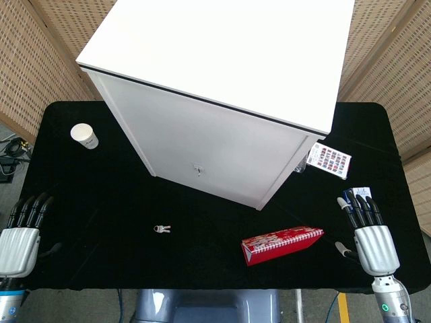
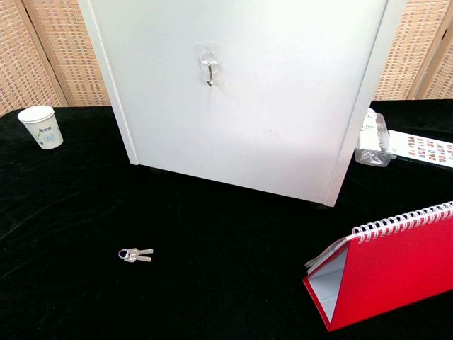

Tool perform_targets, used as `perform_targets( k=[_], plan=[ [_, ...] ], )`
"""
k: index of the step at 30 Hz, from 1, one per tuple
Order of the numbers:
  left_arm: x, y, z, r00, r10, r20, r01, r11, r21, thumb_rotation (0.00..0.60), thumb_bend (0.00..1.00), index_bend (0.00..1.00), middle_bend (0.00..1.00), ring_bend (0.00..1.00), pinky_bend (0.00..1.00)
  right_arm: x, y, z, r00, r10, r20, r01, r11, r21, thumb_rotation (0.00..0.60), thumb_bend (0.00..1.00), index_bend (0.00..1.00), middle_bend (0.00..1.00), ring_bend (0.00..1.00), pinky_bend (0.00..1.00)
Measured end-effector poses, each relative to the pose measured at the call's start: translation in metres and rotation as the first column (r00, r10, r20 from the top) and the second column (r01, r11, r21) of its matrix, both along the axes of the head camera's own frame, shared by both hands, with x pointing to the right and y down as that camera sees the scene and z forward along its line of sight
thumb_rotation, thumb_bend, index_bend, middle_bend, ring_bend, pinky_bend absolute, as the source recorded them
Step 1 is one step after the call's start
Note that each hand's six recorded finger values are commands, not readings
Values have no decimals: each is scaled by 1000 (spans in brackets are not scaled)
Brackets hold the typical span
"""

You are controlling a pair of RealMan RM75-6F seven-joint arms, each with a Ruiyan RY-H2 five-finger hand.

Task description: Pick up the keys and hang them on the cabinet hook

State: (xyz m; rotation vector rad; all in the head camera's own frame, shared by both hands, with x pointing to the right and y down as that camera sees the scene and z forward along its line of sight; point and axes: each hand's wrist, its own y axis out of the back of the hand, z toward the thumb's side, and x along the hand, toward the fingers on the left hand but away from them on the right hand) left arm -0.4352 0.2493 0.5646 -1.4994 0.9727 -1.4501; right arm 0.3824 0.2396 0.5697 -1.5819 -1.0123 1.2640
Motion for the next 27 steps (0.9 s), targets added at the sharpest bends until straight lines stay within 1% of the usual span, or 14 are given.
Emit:
perform_targets(
  k=[17, 24, 25, 27],
  plan=[
    [5, 0, 4, 1000, 18, -7, -18, 1000, -13, 600, 88, 0, 0, 0, 0, 0, -1, 1, 1000, 5, -1, -5, 1000, -5, 600, 98, 43, 0, 0, 0],
    [13, 0, 5, 998, 50, -26, -50, 999, -5, 600, 89, 0, 0, 0, 0, 2, 0, -2, 1000, 11, 8, -11, 1000, 0, 600, 98, 53, 0, 0, 0],
    [16, -1, 6, 998, 58, -31, -58, 998, -1, 600, 90, 0, 0, 6, 1, 2, 0, -2, 1000, 11, 9, -11, 1000, 0, 600, 98, 54, 0, 0, 0],
    [20, -2, 8, 997, 73, -35, -73, 997, 6, 600, 95, 0, 30, 105, 70, 2, 0, -2, 1000, 11, 10, -11, 1000, -1, 600, 98, 58, 0, 0, 0]
  ],
)
